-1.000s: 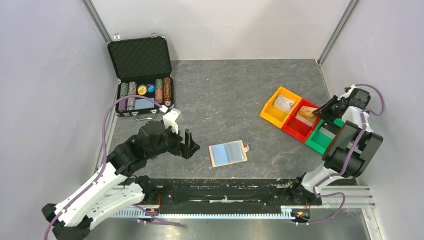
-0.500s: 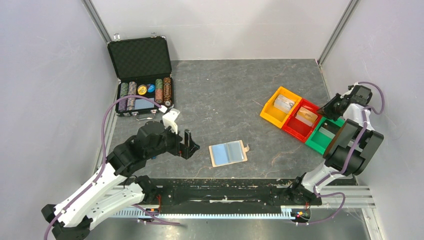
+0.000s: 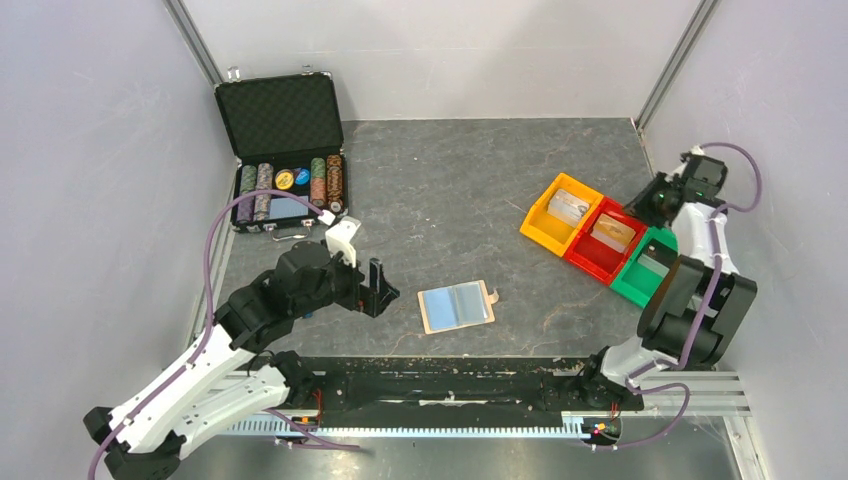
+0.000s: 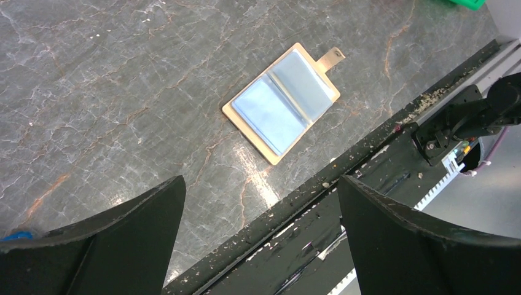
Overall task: Take the credit cards out of the card holder
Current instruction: Place the credit card in the storage box, then remove the credit card from the card holder.
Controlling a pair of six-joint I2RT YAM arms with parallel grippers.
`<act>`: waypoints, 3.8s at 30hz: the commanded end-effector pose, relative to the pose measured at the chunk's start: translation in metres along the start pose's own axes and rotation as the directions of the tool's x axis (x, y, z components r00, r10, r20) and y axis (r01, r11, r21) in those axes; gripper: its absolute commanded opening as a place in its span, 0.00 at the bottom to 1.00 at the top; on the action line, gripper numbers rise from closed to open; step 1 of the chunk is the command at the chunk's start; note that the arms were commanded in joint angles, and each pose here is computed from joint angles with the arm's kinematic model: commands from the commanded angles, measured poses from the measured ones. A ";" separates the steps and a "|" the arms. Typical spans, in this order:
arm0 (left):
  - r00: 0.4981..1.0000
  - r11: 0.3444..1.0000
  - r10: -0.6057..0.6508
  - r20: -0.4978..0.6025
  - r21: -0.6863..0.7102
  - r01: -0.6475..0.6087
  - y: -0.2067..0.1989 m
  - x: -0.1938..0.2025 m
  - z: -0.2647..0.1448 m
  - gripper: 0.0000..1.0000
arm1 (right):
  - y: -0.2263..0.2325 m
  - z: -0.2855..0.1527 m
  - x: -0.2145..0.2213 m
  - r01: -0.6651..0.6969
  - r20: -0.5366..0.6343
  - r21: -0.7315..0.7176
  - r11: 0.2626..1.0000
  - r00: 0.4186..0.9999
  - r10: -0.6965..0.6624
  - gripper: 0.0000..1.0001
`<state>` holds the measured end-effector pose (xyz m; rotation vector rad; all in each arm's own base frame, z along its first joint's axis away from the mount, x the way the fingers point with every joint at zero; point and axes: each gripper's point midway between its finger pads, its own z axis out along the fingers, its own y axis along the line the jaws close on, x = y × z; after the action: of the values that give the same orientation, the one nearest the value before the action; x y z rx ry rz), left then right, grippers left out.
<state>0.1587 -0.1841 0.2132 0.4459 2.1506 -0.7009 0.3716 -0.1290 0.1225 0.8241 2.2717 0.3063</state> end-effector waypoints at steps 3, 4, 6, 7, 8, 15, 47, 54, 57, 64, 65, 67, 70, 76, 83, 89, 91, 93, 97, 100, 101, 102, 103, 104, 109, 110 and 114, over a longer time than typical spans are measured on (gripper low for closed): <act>1.000 0.998 0.027 0.004 -0.058 -0.027 0.011 -0.001 0.003 1.00 | 0.094 -0.031 0.013 0.207 0.098 -0.125 0.970 0.976 -0.196 0.21; 1.000 0.998 0.026 0.008 -0.062 -0.025 0.012 -0.002 0.003 1.00 | 0.106 -0.033 0.024 0.238 0.094 -0.148 0.960 0.970 -0.226 0.22; 1.000 0.997 0.024 0.018 -0.073 -0.023 0.014 -0.003 0.002 1.00 | 0.119 -0.038 0.047 0.274 0.089 -0.174 0.946 0.961 -0.262 0.22; 0.999 0.996 0.024 0.021 -0.082 -0.022 0.016 -0.004 0.002 1.00 | 0.126 -0.040 0.061 0.300 0.088 -0.198 0.933 0.954 -0.288 0.23; 0.999 0.996 0.023 0.026 -0.087 -0.021 0.017 -0.004 0.001 1.00 | 0.130 -0.042 0.075 0.316 0.090 -0.218 0.923 0.949 -0.303 0.23; 1.000 0.991 0.006 0.011 -0.131 -0.005 0.025 0.001 0.006 1.00 | 0.149 -0.055 0.184 0.400 0.042 -0.378 0.835 0.908 -0.416 0.24; 0.936 0.921 -0.337 -0.099 0.171 0.350 -0.027 0.048 0.125 0.22 | 0.175 -0.093 0.344 0.497 0.060 -0.652 0.572 0.786 -0.615 0.29; 0.916 0.908 -0.364 -0.167 0.152 0.389 -0.022 0.077 0.148 0.14 | 0.167 -0.077 0.348 0.539 0.048 -0.612 0.579 0.755 -0.653 0.33; 0.914 0.912 -0.358 -0.191 0.140 0.386 -0.018 0.087 0.155 0.14 | 0.163 -0.072 0.348 0.553 0.043 -0.591 0.588 0.749 -0.661 0.34; 0.902 0.919 -0.347 -0.258 0.097 0.381 -0.009 0.114 0.165 0.13 | 0.150 -0.060 0.355 0.563 0.012 -0.564 0.604 0.737 -0.676 0.36; 0.902 0.920 -0.348 -0.257 0.091 0.381 -0.007 0.117 0.166 0.13 | 0.149 -0.059 0.357 0.561 0.003 -0.564 0.606 0.735 -0.678 0.36; 0.900 0.919 -0.352 -0.257 0.086 0.384 -0.005 0.123 0.166 0.12 | 0.147 -0.057 0.360 0.560 -0.007 -0.565 0.606 0.731 -0.682 0.36; 0.895 0.918 -0.354 -0.271 0.083 0.388 -0.003 0.130 0.168 0.12 | 0.145 -0.055 0.363 0.558 -0.015 -0.565 0.608 0.730 -0.684 0.36; 0.888 0.915 -0.354 -0.293 0.088 0.394 -0.004 0.137 0.169 0.12 | 0.146 -0.053 0.368 0.544 -0.025 -0.579 0.607 0.732 -0.681 0.35; 0.885 0.914 -0.352 -0.305 0.091 0.395 -0.005 0.139 0.169 0.11 | 0.157 -0.057 0.371 0.532 -0.028 -0.614 0.583 0.723 -0.690 0.20; 0.882 0.913 -0.353 -0.312 0.089 0.397 -0.006 0.138 0.167 0.12 | 0.181 -0.078 0.366 0.481 0.011 -0.691 0.540 0.754 -0.656 0.00; 0.884 0.916 -0.350 -0.310 0.083 0.392 -0.005 0.139 0.166 0.13 | 0.191 -0.089 0.364 0.447 0.029 -0.730 0.518 0.776 -0.629 0.00; 0.883 0.918 -0.349 -0.313 0.074 0.389 -0.003 0.140 0.167 0.13 | 0.200 -0.099 0.363 0.417 0.042 -0.765 0.491 0.793 -0.608 0.00; 0.881 0.917 -0.350 -0.317 0.074 0.391 -0.004 0.140 0.167 0.14 | 0.211 -0.113 0.368 0.359 0.033 -0.820 0.446 0.808 -0.589 0.00; 0.882 0.918 -0.352 -0.314 0.068 0.390 -0.002 0.141 0.167 0.14 | 0.210 -0.112 0.375 0.342 0.014 -0.826 0.448 0.807 -0.590 0.08; 0.882 0.918 -0.352 -0.315 0.068 0.391 -0.002 0.141 0.167 0.14 | 0.208 -0.110 0.376 0.342 0.006 -0.820 0.458 0.806 -0.591 0.10; 0.881 0.917 -0.352 -0.316 0.070 0.392 -0.003 0.140 0.166 0.15 | 0.206 -0.108 0.379 0.339 -0.003 -0.818 0.465 0.805 -0.594 0.13; 0.881 0.917 -0.354 -0.315 0.070 0.393 -0.003 0.139 0.165 0.15 | 0.205 -0.106 0.380 0.338 -0.010 -0.817 0.468 0.803 -0.596 0.14; 0.880 0.916 -0.354 -0.316 0.070 0.394 -0.003 0.140 0.164 0.16 | 0.204 -0.105 0.383 0.336 -0.016 -0.816 0.471 0.801 -0.599 0.16; 0.886 0.919 -0.353 -0.302 0.069 0.389 -0.004 0.134 0.160 0.19 | 0.204 -0.104 0.386 0.335 -0.024 -0.813 0.476 0.798 -0.603 0.21; 0.888 0.919 -0.352 -0.297 0.070 0.388 -0.004 0.132 0.159 0.20 | 0.204 -0.103 0.387 0.336 -0.025 -0.812 0.478 0.797 -0.604 0.22; 0.891 0.919 -0.353 -0.285 0.072 0.387 -0.005 0.127 0.155 0.27 | 0.201 -0.099 0.385 0.357 -0.024 -0.790 0.498 0.794 -0.608 0.30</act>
<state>0.1694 -0.2763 0.0260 0.2182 2.5046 -1.0528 0.1791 0.2703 0.0716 -0.3660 2.2249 1.0933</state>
